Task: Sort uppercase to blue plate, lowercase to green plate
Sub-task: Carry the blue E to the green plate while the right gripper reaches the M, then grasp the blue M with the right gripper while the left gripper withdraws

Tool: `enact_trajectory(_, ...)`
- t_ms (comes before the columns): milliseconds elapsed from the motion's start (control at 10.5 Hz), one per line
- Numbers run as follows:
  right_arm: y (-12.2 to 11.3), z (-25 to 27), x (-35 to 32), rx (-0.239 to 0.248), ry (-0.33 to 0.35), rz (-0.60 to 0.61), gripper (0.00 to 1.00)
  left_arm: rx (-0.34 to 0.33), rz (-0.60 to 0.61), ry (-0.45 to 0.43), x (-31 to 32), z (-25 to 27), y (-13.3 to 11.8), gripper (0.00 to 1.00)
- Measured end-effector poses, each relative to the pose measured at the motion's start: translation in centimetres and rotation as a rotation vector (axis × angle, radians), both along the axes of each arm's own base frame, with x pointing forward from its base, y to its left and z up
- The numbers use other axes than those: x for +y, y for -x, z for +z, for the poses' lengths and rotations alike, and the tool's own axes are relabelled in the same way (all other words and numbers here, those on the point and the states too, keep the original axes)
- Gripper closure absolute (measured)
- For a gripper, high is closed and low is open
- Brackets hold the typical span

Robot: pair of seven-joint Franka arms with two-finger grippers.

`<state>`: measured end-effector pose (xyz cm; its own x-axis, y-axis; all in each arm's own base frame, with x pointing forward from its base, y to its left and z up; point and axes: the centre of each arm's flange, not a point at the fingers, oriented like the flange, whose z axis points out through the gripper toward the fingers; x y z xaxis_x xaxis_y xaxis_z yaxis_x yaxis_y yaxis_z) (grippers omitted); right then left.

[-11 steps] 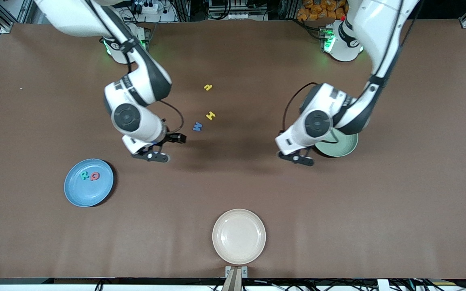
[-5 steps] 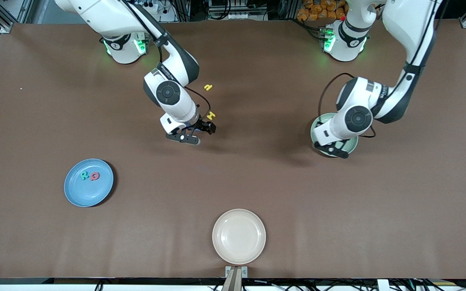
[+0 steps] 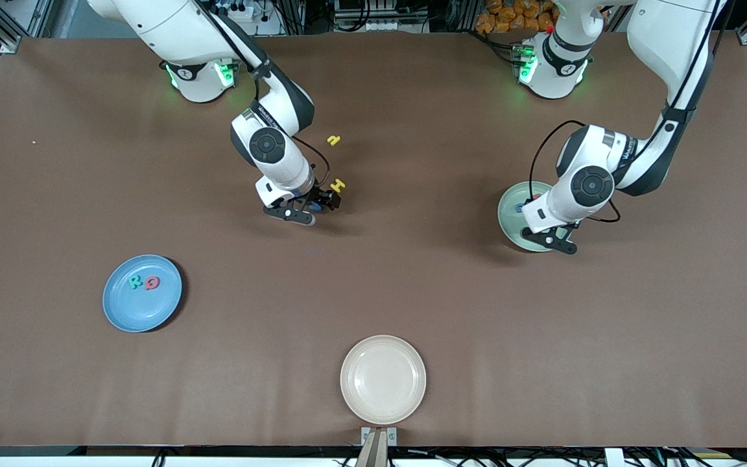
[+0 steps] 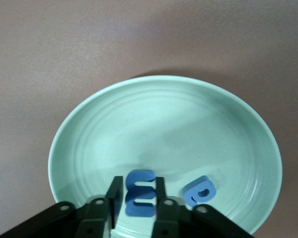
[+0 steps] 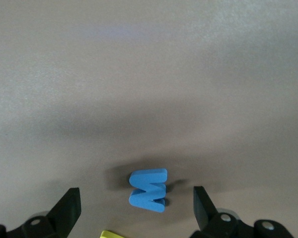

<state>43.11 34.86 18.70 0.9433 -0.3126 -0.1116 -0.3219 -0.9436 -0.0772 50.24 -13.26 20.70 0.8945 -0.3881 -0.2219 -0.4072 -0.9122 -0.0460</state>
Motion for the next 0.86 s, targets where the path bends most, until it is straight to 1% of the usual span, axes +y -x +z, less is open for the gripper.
enact_trajectory(190, 0.5, -0.2, 0.3, 0.01, 0.007, -0.043, 0.0, -0.013, -0.002, 0.005, -0.2, 0.3, -0.2, 0.33)
enact_trajectory(285, 0.8, -0.3, 0.5, 0.013, 0.01, -0.046, 0.0, -0.027, -0.001, 0.009, -0.2, 0.7, -0.6, 0.26)
enact_trajectory(571, 1.6, -1.0, 1.1, -0.003, 0.039, 0.024, 0.0, -0.102, 0.035, 0.027, -2.5, 3.4, -2.2, 0.23)
enact_trajectory(761, 1.8, -1.0, 1.3, -0.025, 0.057, 0.069, 0.0, -0.152, 0.096, 0.048, -6.2, 5.3, -2.7, 0.23)
enact_trajectory(856, 1.9, -1.1, 1.4, -0.036, 0.069, 0.082, 0.0, -0.169, 0.139, 0.073, -8.1, 6.3, -2.9, 0.23)
